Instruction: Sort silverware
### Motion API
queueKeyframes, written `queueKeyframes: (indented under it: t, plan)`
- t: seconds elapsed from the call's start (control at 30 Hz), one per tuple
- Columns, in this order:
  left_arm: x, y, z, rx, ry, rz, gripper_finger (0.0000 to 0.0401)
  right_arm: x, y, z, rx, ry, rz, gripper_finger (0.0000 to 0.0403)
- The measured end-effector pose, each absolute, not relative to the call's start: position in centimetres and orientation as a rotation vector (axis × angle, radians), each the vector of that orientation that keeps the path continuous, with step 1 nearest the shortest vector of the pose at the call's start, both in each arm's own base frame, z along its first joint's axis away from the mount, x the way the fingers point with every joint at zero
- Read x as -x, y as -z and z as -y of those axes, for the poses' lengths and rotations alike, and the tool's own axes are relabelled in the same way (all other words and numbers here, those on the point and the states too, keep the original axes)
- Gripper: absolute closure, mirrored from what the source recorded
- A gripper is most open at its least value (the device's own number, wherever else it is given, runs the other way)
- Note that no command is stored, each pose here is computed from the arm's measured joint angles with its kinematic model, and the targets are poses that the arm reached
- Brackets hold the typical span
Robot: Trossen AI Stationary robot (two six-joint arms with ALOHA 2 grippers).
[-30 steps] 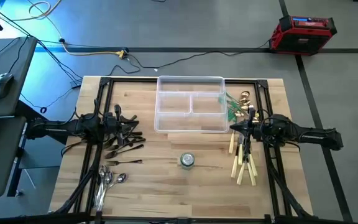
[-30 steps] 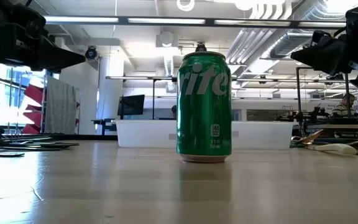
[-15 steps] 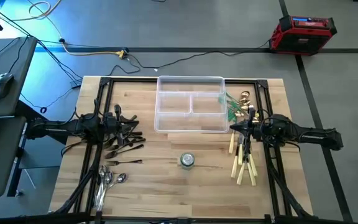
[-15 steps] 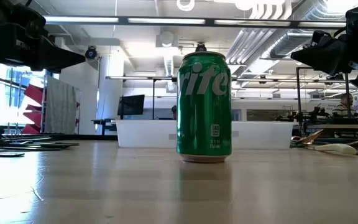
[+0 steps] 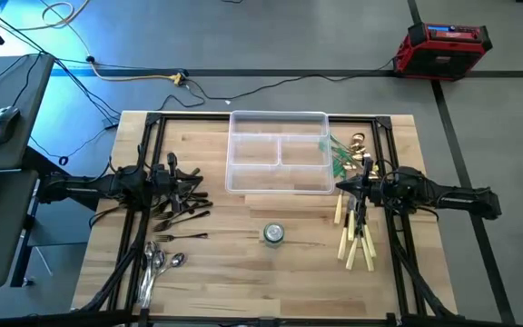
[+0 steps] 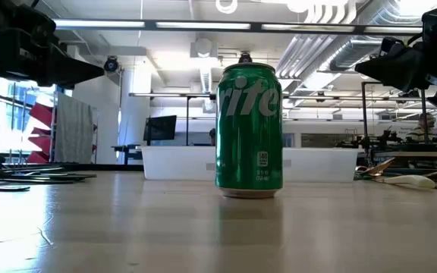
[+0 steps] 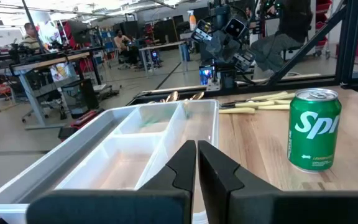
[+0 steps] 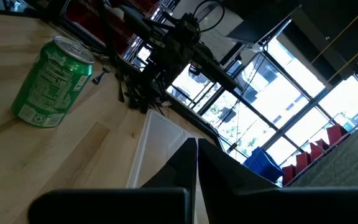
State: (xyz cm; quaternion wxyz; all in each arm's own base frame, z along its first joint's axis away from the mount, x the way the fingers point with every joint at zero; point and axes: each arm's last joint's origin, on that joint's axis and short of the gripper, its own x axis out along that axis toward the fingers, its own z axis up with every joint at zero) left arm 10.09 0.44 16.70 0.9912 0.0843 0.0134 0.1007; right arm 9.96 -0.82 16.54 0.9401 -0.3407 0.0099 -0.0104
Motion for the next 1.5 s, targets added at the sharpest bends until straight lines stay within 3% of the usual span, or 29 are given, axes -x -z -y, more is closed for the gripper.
queueKeyframes:
  t: [0.33,0.43,0.6,0.7,1.03,1.37,1.5]
  plan:
    - [-10.1,-16.7,-0.4,-0.169,-0.202,-0.027,0.0401,-10.0,-16.6,0.8,0.713,0.019,-0.018,0.0402]
    - [-10.1,-16.7,-0.4,-0.169,-0.202,-0.027,0.0401,-9.9,-17.6,0.5,0.511,-0.045,0.116,0.0402]
    - [-10.1,-16.7,-0.4,-0.169,-0.202,-0.027,0.0401,-8.6,-21.4,-0.2,-0.021,-0.245,0.504,0.0402]
    - [-10.1,-16.7,-0.4,-0.169,-0.202,-0.027,0.0401,-7.9,-22.7,-0.1,-0.134,-0.247,0.62,0.0402]
    - [-10.1,-17.0,-0.4,-0.138,-0.203,0.004,0.0401,-9.9,-28.7,-0.1,-0.093,-0.231,0.364,0.0402]
    - [-10.1,-17.0,-0.4,0.181,-0.197,0.043,0.0401,-12.3,-34.9,0.2,-0.245,-0.216,0.364,0.0402]
    - [-10.0,-18.2,-0.4,0.33,-0.169,0.171,0.0401,-13.8,-36.1,0.3,-0.298,-0.214,0.326,0.0402]
